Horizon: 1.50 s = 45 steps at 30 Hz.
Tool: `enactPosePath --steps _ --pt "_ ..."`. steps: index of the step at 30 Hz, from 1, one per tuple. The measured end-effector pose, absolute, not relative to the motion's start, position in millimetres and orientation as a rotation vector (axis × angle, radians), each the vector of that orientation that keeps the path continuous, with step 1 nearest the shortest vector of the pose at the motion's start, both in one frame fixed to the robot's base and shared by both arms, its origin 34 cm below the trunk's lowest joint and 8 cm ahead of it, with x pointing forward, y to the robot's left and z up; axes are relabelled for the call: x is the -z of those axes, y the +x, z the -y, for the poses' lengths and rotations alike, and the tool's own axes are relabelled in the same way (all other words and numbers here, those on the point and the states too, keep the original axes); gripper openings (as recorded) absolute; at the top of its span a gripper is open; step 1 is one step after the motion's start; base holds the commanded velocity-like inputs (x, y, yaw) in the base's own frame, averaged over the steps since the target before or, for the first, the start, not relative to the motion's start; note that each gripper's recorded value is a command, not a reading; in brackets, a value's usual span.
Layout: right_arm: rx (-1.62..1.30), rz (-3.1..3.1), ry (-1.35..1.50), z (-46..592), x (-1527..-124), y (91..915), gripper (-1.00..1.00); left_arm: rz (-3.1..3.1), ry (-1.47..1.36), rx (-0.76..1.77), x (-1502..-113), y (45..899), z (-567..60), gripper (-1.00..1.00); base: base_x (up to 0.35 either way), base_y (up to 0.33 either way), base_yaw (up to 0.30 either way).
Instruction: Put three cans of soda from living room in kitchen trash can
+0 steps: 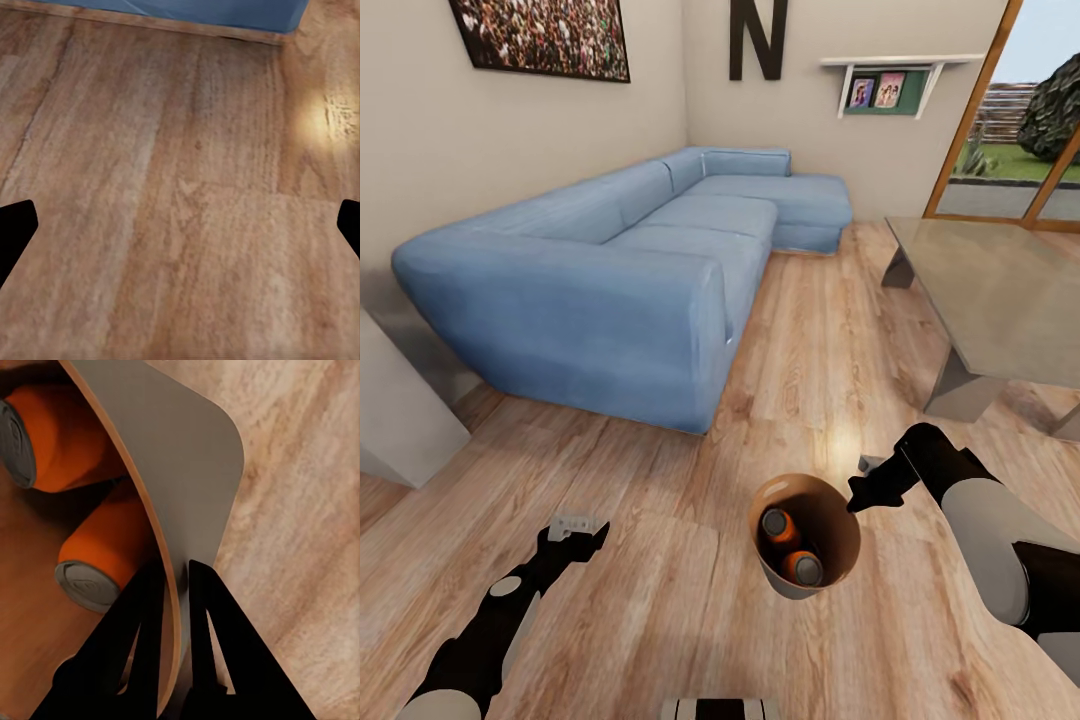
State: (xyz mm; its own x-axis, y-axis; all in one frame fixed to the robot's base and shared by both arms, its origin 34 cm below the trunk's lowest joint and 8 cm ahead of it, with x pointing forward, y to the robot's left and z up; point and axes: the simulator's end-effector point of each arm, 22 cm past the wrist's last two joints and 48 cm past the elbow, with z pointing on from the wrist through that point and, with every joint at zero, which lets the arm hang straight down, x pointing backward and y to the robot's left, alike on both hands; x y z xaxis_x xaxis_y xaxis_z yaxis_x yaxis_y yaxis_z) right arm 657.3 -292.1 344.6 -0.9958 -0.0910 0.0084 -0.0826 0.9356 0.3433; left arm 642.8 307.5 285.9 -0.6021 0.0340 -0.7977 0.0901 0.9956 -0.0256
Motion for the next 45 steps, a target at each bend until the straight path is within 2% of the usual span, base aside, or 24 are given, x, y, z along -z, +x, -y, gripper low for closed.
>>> enactPosePath --steps 45 --pt "0.519 2.993 0.122 295 -298 644 -1.0 -2.305 0.08 0.089 -232 616 -306 1.0 0.0 0.0 0.0"
